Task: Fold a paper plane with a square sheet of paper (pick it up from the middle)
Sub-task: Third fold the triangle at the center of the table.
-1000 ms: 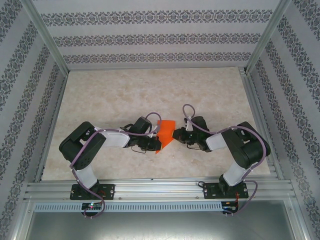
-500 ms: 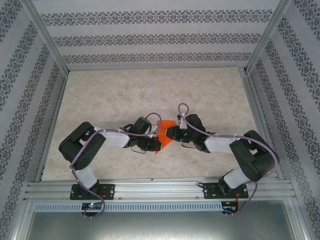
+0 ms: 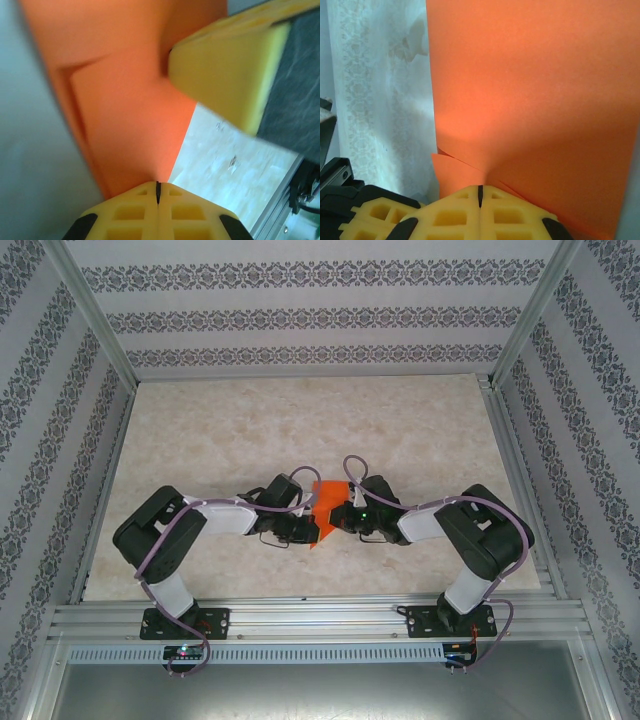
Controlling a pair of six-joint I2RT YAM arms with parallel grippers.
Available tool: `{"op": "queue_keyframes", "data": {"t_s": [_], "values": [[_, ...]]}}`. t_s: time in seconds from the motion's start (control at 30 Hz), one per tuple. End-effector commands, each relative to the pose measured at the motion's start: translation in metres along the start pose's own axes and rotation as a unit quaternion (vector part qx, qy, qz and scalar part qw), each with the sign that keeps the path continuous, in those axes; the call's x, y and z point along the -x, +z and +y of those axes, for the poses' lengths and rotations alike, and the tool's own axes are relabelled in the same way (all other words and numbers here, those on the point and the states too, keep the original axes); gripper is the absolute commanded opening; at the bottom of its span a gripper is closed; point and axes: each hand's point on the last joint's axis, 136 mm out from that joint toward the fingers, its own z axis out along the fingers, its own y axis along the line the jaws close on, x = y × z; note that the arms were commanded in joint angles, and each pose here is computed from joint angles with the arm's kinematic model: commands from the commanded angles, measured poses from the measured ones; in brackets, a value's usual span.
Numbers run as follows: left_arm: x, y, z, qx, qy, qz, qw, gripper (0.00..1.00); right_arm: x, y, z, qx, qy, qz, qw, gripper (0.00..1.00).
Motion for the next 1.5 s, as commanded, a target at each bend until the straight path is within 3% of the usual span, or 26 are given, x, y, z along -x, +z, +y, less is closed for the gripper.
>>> {"op": "queue_keyframes", "data": {"t_s": [0.0, 0.23, 0.4, 0.53, 0.7, 1.07, 1.2, 1.4, 1.47], "values": [[-0.021, -0.018, 0.009, 0.038, -0.027, 0.035, 0.998, 0.09, -0.015, 0.008, -0.042, -0.073, 0.025, 0.013, 0.997, 0.02], [0.005, -0.028, -0.033, -0.036, -0.038, 0.002, 0.999, 0.18, -0.017, 0.007, -0.046, -0.085, 0.026, 0.014, 0.996, 0.02], [0.003, -0.007, -0.035, -0.074, -0.066, 0.027, 0.995, 0.21, -0.018, 0.008, -0.049, -0.091, 0.027, 0.018, 0.995, 0.03], [-0.004, 0.002, -0.02, -0.053, -0.081, 0.041, 0.995, 0.22, -0.02, 0.008, -0.051, -0.098, 0.026, 0.021, 0.995, 0.03], [-0.03, 0.005, 0.028, 0.038, -0.118, 0.066, 0.99, 0.16, -0.022, 0.007, -0.056, -0.11, 0.023, 0.026, 0.993, 0.03], [-0.079, -0.013, 0.065, 0.077, -0.157, 0.082, 0.981, 0.09, -0.026, 0.006, -0.057, -0.129, 0.016, 0.041, 0.991, 0.03], [-0.08, -0.029, 0.058, 0.073, -0.144, 0.06, 0.985, 0.1, -0.03, 0.008, -0.05, -0.124, 0.012, 0.042, 0.991, 0.03], [-0.055, -0.067, 0.034, 0.071, -0.104, -0.023, 0.992, 0.17, -0.046, 0.011, -0.037, -0.113, 0.009, 0.036, 0.993, 0.04], [-0.044, -0.071, 0.019, 0.041, -0.092, -0.041, 0.994, 0.19, -0.053, 0.011, -0.029, -0.107, 0.006, 0.03, 0.994, 0.04]]}}
